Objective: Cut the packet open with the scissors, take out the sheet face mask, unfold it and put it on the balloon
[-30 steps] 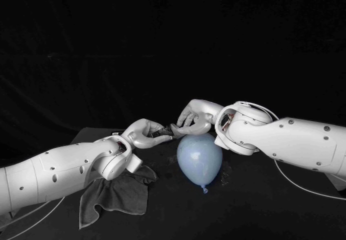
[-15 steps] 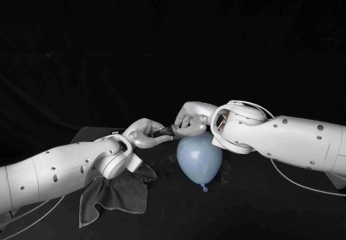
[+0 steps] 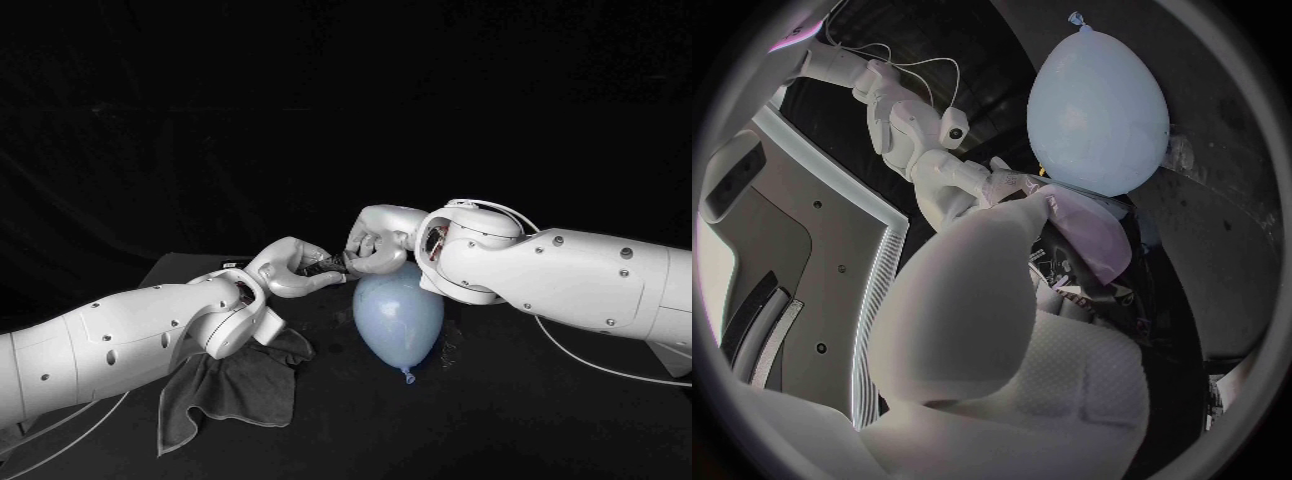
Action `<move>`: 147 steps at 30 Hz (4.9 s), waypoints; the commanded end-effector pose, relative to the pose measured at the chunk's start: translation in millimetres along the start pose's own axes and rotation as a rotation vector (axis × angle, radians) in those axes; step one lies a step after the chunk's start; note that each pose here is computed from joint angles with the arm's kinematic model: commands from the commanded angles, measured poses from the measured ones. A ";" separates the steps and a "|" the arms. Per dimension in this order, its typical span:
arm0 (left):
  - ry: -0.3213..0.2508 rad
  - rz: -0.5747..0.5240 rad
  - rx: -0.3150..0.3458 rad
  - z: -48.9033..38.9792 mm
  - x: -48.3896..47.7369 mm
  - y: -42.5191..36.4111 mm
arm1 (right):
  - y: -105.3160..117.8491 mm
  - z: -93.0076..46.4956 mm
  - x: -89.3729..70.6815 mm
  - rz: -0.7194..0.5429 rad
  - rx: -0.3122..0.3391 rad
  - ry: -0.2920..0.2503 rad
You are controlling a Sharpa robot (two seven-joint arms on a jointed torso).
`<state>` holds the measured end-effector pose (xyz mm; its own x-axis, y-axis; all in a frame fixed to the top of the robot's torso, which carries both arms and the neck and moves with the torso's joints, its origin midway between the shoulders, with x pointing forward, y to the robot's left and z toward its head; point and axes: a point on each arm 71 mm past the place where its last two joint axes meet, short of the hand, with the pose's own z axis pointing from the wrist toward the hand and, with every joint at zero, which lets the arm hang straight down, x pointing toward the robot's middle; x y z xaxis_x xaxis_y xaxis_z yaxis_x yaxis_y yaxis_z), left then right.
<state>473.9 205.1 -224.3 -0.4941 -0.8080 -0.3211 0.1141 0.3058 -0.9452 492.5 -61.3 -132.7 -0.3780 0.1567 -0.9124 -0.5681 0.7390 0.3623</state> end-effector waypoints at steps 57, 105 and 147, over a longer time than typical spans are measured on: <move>-0.329 -0.093 0.056 -47.9 -90.7 7.4 | -69.2 -4.1 -40.6 -0.020 0.248 -0.328; -0.174 -0.135 -0.282 52.4 15.7 -40.7 | -20.0 9.8 -22.3 -0.188 0.140 -0.303; -0.208 -0.171 -0.258 50.2 14.0 -43.2 | -20.1 9.7 -16.0 -0.189 0.141 -0.273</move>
<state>504.5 153.7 -191.8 -0.3125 -0.9298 -0.1944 -0.1930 0.2625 -0.9454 517.3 -73.1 -128.7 -0.0645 0.1779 -0.9819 -0.4877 0.8528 0.1865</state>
